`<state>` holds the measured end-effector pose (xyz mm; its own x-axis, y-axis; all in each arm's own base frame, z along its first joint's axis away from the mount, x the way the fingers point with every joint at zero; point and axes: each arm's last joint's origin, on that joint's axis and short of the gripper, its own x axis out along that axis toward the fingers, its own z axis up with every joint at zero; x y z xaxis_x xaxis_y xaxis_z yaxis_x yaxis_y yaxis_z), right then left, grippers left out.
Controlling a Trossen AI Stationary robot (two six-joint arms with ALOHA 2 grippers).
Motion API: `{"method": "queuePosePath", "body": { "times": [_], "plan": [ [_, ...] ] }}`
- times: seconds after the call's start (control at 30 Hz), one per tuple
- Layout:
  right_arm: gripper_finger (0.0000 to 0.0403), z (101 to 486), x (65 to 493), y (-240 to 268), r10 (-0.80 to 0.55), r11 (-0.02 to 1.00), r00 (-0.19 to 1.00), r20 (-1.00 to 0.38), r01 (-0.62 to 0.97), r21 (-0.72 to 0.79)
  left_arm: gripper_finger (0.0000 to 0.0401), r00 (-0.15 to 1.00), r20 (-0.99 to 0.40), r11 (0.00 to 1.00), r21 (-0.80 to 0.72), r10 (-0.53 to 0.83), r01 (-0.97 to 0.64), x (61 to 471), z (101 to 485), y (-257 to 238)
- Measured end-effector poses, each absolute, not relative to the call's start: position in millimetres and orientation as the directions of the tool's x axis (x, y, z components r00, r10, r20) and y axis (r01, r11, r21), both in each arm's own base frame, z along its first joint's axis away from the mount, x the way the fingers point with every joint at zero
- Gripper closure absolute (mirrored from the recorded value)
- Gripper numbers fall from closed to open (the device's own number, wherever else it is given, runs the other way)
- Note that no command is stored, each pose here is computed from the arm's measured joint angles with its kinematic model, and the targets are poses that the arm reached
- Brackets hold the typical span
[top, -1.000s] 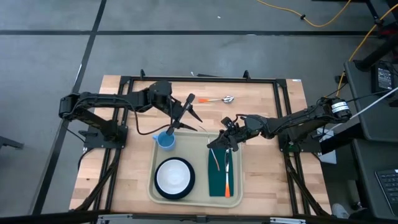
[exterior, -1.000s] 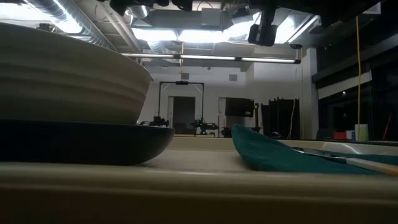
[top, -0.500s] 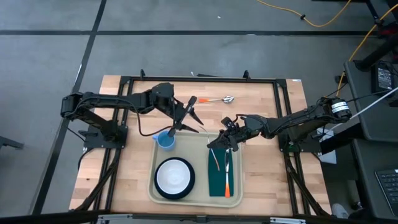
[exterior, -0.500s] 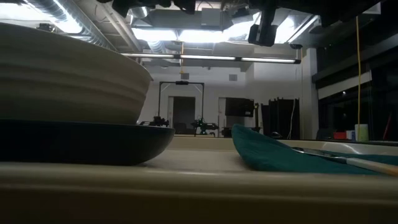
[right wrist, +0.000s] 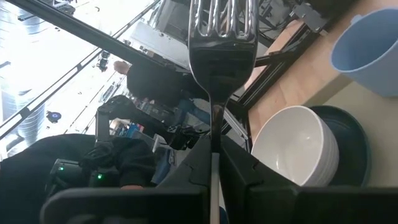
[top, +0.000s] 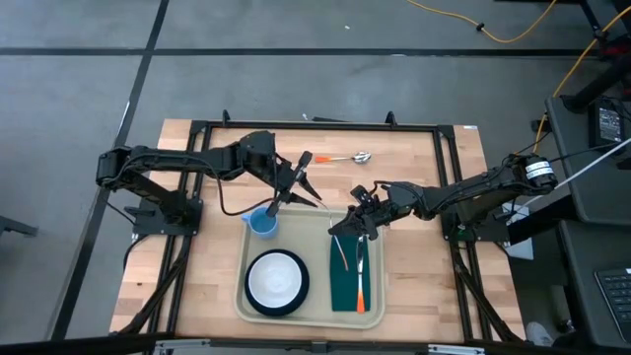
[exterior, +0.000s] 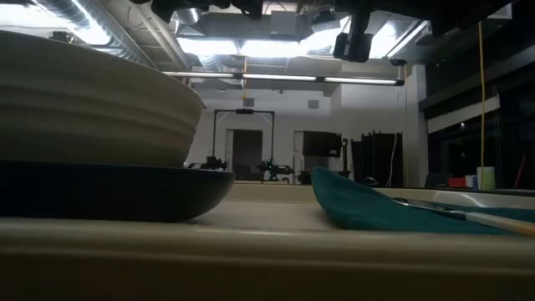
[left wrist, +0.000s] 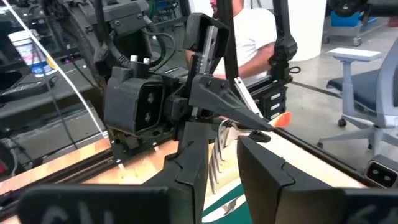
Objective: Set up tray
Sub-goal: Put the orange fork on top of the napkin to the left of the orange knife
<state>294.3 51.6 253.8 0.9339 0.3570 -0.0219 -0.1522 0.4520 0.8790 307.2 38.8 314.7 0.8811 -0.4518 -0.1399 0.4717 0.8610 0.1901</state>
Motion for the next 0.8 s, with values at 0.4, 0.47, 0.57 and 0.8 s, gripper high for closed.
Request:
{"method": "queuePosePath", "body": {
  "times": [0.4,0.47,0.57,0.8],
  "plan": [
    [0.0386,253.7,294.3,51.6,0.357,0.455,0.934,-0.022,-0.153,0.877,0.0343,0.892,-0.158,0.875,0.180,-0.424,0.448,307.3,313.0,39.6],
    [0.0386,253.7,294.3,51.6,0.357,0.455,0.934,-0.022,-0.153,0.877,0.0346,0.892,-0.158,0.875,0.180,-0.424,0.448,307.3,312.9,39.6],
    [0.0386,253.7,294.3,51.6,0.357,0.455,0.934,-0.022,-0.153,0.877,0.0350,0.890,-0.168,0.876,0.173,-0.424,0.450,307.1,311.8,39.5],
    [0.0386,253.7,294.3,51.6,0.357,0.455,0.934,-0.022,-0.154,0.877,0.0360,0.889,-0.174,0.876,0.168,-0.424,0.451,306.9,311.1,39.5]
  ]
}}
